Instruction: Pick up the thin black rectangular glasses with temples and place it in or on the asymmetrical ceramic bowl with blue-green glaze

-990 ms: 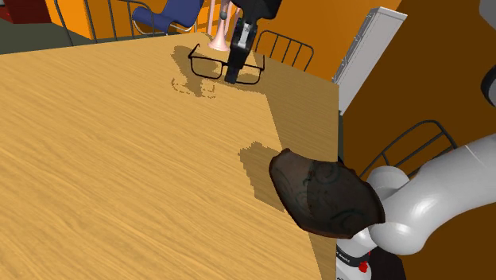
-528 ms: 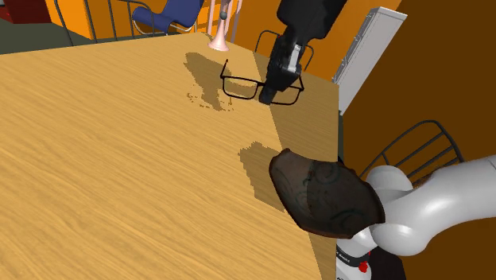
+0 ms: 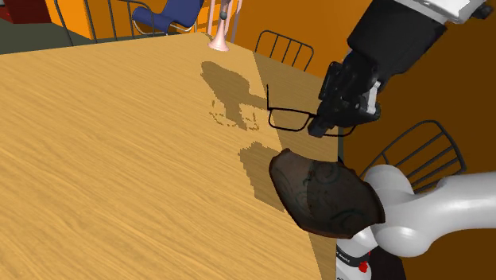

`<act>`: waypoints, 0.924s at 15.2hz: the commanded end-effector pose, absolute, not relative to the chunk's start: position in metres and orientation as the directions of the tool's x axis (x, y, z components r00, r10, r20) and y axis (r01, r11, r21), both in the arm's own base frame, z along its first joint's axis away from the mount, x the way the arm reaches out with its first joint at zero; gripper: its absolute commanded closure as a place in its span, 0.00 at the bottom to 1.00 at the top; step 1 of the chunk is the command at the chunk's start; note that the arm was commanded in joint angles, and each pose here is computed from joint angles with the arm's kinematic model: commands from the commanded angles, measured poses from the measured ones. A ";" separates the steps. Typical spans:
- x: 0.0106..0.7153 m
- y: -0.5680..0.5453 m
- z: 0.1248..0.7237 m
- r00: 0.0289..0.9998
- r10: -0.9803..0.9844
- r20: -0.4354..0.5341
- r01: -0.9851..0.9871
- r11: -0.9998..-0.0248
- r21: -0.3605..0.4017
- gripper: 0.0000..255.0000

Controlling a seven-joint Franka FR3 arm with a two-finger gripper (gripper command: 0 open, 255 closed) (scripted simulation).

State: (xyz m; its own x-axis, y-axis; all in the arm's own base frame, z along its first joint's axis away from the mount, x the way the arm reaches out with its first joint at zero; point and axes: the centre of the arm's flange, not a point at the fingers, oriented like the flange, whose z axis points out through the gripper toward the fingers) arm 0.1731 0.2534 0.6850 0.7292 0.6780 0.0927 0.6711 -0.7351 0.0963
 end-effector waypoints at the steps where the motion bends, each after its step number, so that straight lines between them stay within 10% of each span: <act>1: 0.147 0.250 0.682 0.730 0.677 0.092 0.670 -0.736 0.096 1.00; 14: 0.071 0.244 0.643 0.730 0.677 0.092 0.670 -0.736 0.096 1.00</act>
